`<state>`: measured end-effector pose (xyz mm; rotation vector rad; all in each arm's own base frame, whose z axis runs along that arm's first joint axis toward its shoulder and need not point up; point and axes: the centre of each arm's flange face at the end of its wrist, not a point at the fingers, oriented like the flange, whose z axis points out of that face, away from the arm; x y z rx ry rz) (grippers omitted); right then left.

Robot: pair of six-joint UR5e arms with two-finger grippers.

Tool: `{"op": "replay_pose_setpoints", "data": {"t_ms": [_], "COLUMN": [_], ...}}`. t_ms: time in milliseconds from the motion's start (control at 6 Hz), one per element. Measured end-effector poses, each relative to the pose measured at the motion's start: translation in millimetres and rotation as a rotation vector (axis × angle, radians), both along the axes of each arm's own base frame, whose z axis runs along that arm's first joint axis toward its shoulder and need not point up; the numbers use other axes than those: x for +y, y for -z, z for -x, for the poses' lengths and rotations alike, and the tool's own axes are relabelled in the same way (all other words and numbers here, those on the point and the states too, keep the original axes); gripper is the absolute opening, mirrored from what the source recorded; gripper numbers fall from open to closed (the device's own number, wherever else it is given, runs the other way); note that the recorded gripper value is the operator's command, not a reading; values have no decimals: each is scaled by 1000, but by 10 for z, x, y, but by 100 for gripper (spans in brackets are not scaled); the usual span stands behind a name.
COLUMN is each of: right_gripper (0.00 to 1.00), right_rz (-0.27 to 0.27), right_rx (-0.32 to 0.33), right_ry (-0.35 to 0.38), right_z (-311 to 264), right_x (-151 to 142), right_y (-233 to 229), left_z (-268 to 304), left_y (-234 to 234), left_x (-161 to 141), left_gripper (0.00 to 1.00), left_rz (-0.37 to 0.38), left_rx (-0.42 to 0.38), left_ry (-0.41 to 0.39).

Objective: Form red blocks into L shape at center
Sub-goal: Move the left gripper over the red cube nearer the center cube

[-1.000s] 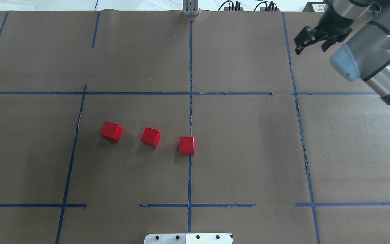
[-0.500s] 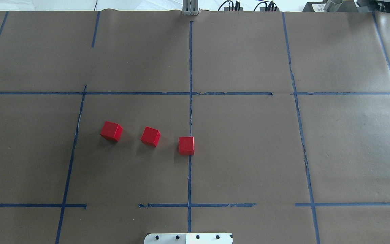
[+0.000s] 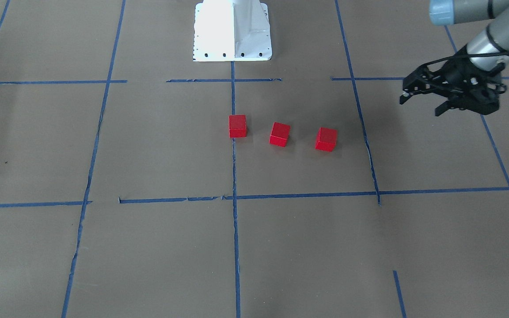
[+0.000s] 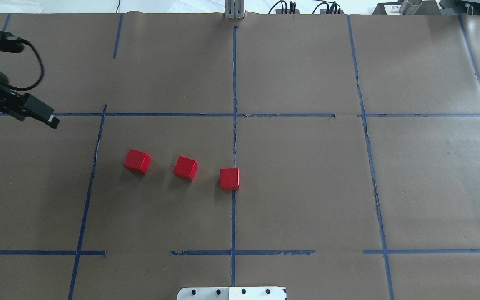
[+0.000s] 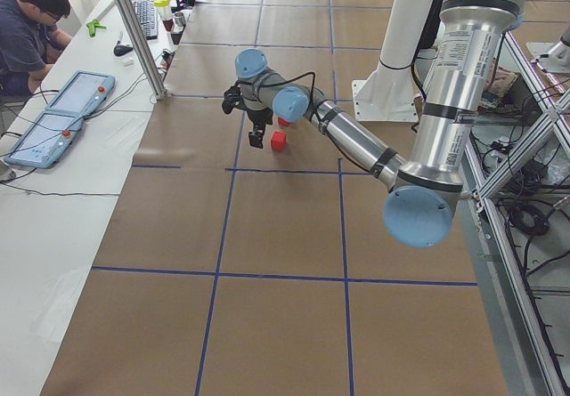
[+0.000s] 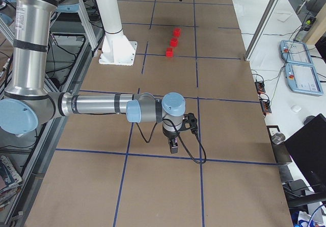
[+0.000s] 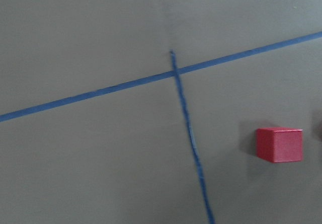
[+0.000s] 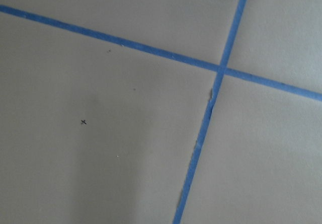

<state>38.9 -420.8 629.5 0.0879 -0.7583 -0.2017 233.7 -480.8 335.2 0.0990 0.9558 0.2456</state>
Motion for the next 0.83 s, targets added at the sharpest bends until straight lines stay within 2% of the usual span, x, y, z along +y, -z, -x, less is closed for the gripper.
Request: {"op": "replay_pose_setpoints", "data": {"t_ms": [333,500,833], "right_gripper": [100,100,100], "right_rz": [12,14,16], "right_rx": [-8,-9,-10], "right_ry": [-9,-10,-10], "right_z": [-24,-25,-26], "right_x": [56,61,65], "right_y": [-26,-32,-43], "left_z": [-1250,-1822,-2547], "left_y": [585,752,704], "left_x": [185,254,345], "left_gripper": [100,100,100], "left_rz": [22,3,-12], "left_rx": [-68,-82,-53], "left_ry": [92,133,172]}}
